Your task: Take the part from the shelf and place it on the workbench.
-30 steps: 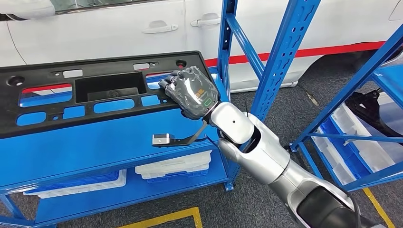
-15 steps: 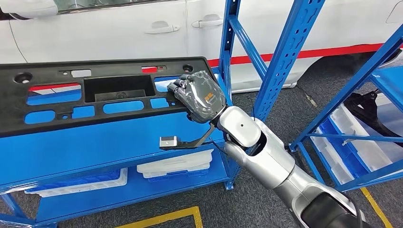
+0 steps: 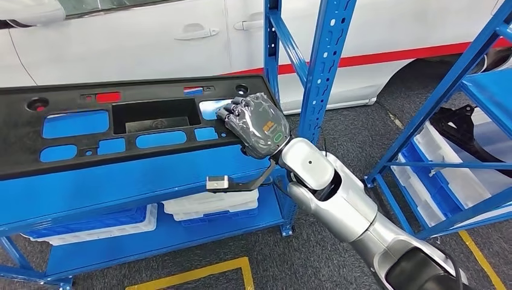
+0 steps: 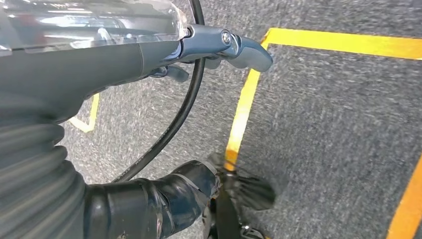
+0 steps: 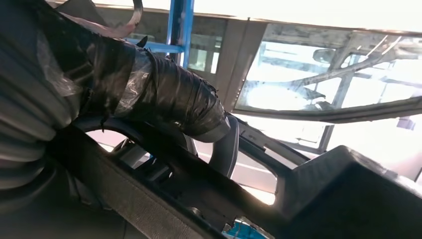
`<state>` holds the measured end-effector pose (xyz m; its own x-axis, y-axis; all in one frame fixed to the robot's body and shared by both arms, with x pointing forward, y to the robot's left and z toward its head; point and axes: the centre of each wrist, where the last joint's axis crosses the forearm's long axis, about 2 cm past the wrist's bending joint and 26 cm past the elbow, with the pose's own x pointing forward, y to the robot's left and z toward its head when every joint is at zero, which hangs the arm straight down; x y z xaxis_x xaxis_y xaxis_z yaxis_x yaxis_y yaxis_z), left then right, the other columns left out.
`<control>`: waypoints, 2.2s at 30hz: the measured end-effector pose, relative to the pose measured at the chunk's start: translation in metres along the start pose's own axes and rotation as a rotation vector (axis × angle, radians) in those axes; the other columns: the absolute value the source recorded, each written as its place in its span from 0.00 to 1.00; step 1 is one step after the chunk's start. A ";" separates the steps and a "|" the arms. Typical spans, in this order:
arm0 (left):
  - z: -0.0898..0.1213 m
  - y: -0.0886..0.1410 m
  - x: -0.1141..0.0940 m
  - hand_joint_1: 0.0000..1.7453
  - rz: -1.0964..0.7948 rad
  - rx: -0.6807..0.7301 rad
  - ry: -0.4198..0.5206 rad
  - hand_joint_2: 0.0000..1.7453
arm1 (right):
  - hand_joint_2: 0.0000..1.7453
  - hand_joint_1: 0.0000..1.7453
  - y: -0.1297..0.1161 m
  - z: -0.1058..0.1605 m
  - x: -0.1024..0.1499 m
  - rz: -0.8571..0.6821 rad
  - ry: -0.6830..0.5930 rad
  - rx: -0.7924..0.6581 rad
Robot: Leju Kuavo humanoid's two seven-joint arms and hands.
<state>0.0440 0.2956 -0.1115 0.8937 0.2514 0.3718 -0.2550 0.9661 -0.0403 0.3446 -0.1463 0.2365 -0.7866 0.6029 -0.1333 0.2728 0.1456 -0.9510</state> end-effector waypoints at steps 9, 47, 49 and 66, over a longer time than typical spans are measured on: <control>-0.001 0.001 0.005 0.00 -0.011 0.002 -0.007 1.00 | 1.00 1.00 0.000 0.001 -0.002 -0.001 -0.002 -0.011; -0.003 0.000 0.013 0.00 -0.046 0.007 -0.015 1.00 | 1.00 1.00 0.012 0.013 -0.003 -0.040 0.030 0.006; -0.003 -0.001 0.013 0.00 -0.046 0.006 -0.015 1.00 | 1.00 1.00 0.013 0.013 -0.002 -0.042 0.030 0.007; -0.003 -0.003 0.013 0.00 -0.049 -0.005 -0.018 1.00 | 1.00 1.00 0.011 0.011 -0.001 -0.056 0.023 -0.001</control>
<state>0.0579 0.2958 -0.1096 0.8981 0.2028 0.3903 -0.2094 0.9775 -0.0262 0.3421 -0.1546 0.2235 -0.7876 0.6118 -0.0734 0.2294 0.1805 -0.9564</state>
